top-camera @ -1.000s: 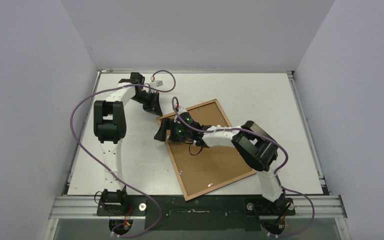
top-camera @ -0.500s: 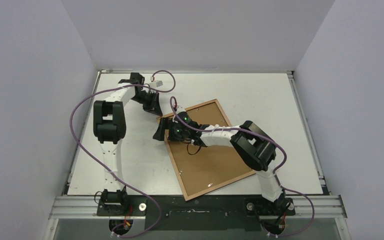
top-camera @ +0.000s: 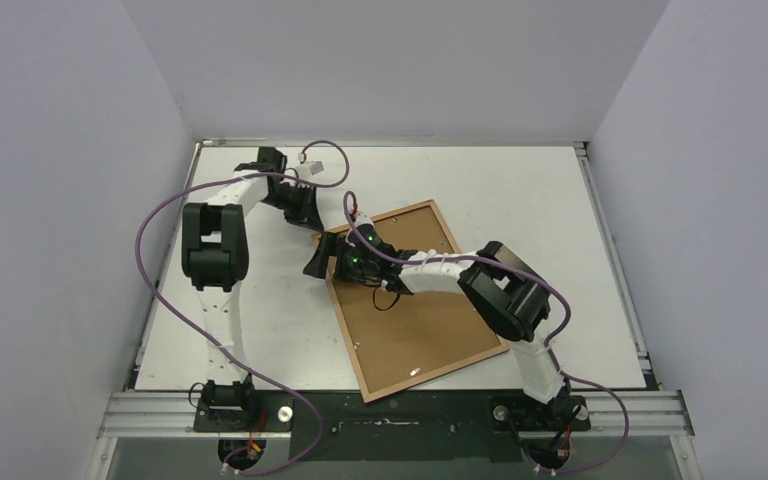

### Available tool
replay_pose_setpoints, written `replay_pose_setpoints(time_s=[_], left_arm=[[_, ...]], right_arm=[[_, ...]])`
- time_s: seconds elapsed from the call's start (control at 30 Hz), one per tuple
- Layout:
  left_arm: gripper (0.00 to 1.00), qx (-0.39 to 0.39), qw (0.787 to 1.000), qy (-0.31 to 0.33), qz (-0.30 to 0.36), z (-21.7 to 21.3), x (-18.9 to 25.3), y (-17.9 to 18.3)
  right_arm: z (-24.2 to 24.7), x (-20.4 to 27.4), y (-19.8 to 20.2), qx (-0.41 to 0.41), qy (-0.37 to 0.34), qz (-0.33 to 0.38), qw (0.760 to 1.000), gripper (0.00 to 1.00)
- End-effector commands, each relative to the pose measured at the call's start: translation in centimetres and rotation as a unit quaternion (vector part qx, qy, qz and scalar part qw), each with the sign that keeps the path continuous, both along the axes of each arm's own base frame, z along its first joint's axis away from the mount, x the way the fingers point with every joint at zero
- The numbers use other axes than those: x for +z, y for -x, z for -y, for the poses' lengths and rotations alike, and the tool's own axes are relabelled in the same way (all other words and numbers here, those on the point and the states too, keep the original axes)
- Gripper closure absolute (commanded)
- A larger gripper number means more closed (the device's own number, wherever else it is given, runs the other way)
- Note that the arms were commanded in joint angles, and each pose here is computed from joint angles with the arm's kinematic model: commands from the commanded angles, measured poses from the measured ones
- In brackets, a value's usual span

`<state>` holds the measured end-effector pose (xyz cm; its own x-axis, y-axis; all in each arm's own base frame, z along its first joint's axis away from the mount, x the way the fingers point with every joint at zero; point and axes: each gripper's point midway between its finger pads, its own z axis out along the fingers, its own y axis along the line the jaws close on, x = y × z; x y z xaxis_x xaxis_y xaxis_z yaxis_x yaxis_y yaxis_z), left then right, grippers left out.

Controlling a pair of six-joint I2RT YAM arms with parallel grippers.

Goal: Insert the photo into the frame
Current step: Install the photo frame at the center of the board.

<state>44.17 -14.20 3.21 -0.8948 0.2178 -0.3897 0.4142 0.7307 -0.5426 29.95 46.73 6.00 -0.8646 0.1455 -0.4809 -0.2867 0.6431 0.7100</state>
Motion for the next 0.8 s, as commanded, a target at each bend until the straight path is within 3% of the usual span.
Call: replay_pose_setpoints(time_s=[0.0, 0.23, 0.63, 0.77], left_arm=[[1.00, -0.005, 0.998, -0.003, -0.058, 0.8, -0.3, 3.2], [1.00, -0.003, 0.998, -0.003, -0.064, 0.8, -0.7, 3.6], [1.00, -0.002, 0.998, -0.003, -0.065, 0.8, -0.5, 3.6], [1.00, 0.000, 0.998, -0.006, -0.063, 0.7, -0.3, 3.5]], right_arm=[[0.8, -2.3, -1.7, -0.061, 0.030, 0.010, 0.998, 0.07], [0.7, -1.6, -2.2, -0.102, 0.026, 0.012, 0.994, 0.05], [-1.7, 5.0, -2.3, -0.058, -0.147, 0.033, 0.987, 0.04], [-1.9, 8.5, -2.5, -0.032, -0.158, 0.072, 0.984, 0.04]])
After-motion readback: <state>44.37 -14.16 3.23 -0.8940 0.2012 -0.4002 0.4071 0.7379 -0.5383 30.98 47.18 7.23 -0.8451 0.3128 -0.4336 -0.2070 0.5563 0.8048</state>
